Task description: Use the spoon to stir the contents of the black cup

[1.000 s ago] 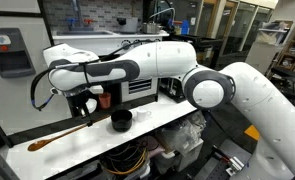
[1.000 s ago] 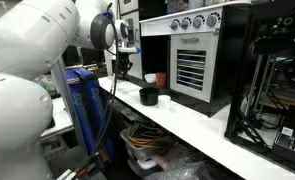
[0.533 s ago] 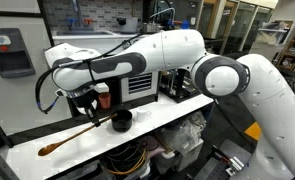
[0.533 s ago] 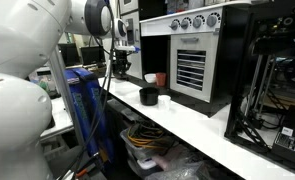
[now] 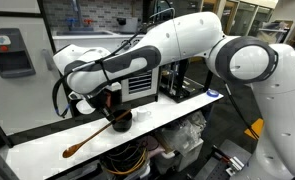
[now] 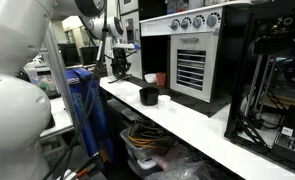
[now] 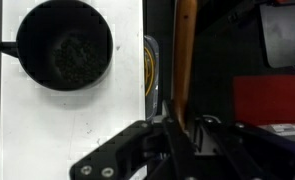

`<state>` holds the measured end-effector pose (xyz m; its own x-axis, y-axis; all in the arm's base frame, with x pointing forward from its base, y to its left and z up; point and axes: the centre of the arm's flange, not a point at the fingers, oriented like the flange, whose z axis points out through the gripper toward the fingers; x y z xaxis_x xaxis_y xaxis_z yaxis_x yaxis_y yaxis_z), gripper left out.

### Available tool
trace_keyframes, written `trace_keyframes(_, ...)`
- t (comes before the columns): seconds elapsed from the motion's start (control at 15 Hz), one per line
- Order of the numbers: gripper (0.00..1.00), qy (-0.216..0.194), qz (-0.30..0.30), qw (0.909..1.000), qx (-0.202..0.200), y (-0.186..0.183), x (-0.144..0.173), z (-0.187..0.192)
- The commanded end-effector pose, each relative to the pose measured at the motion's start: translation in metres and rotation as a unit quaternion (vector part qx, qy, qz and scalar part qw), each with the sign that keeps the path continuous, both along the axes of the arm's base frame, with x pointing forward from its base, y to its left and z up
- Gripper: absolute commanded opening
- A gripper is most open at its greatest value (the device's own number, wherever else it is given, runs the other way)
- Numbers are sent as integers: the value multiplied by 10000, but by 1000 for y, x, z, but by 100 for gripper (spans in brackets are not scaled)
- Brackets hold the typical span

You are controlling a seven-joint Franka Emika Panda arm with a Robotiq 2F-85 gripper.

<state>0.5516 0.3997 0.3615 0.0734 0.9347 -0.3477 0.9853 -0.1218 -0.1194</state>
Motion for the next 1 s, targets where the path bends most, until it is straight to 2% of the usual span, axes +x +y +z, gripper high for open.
trace_keyframes(0.0,4,-247,215,9985,-445,-28,-18,14)
trace_keyframes(0.47,4,-342,629,9878,-1380,-35,-15,40)
trace_keyframes(0.93,4,-739,849,9681,-2240,-25,-1,61)
